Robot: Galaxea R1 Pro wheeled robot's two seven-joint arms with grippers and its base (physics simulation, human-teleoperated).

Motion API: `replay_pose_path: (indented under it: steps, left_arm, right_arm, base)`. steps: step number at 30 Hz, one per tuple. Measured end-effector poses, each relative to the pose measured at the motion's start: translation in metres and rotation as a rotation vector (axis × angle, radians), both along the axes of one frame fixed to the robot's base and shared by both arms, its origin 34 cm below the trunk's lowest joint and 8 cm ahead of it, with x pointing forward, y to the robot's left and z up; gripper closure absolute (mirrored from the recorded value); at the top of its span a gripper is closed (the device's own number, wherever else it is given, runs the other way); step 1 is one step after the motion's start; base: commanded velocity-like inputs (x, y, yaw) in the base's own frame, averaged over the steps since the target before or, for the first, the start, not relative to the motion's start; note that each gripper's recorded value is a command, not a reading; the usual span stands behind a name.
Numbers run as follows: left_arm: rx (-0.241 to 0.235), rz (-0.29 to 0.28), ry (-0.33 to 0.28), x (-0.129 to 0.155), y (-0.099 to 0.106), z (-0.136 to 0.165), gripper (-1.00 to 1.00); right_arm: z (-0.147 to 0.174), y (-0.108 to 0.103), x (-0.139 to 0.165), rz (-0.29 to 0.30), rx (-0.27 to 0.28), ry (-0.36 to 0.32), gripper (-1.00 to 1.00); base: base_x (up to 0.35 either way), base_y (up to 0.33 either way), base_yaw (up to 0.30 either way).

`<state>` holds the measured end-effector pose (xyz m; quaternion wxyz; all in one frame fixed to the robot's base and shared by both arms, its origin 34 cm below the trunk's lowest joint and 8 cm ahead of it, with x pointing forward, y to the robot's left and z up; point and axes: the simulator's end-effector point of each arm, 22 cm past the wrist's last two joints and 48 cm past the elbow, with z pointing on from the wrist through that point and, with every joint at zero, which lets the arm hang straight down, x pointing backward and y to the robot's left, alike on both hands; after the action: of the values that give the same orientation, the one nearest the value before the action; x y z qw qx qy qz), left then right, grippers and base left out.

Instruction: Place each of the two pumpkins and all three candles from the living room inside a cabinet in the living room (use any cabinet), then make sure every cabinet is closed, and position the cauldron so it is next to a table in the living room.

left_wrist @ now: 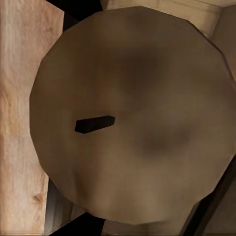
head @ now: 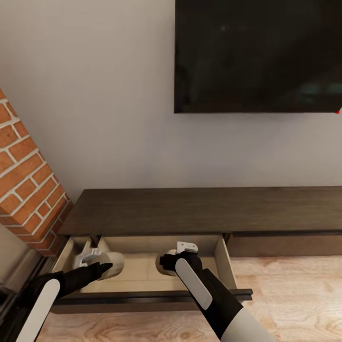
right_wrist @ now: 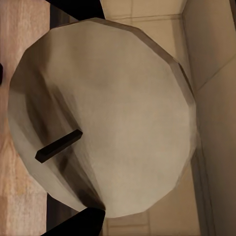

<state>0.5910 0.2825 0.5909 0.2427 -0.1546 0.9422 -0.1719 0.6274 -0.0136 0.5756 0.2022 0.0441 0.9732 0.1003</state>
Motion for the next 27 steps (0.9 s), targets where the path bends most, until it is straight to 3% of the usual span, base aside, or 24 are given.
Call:
replay_pose_path:
  steps: [8,14,17,27]
  left_arm:
    - [-0.024,0.005,0.004,-0.003,-0.015,-0.018,1.0]
    - [0.051,0.057,0.007,-0.003,-0.003,-0.035,1.0]
    - [0.083,0.057,-0.007,-0.001,-0.012,-0.043,1.0]
    - [0.107,0.059,-0.017,0.0,-0.014,-0.05,1.0]
  right_arm:
    - [-0.016,0.001,-0.003,0.003,0.001,0.001,1.0]
    - [-0.028,0.001,-0.005,0.005,0.002,0.001,1.0]
    - [-0.034,0.001,-0.006,0.006,0.001,0.002,1.0]
    - [-0.04,0.002,-0.007,0.006,0.004,0.0,1.0]
  base:
    - [0.0,0.0,0.0]
    - [0.0,0.0,0.0]
    - [0.0,0.0,0.0]
    - [0.0,0.008,0.0]
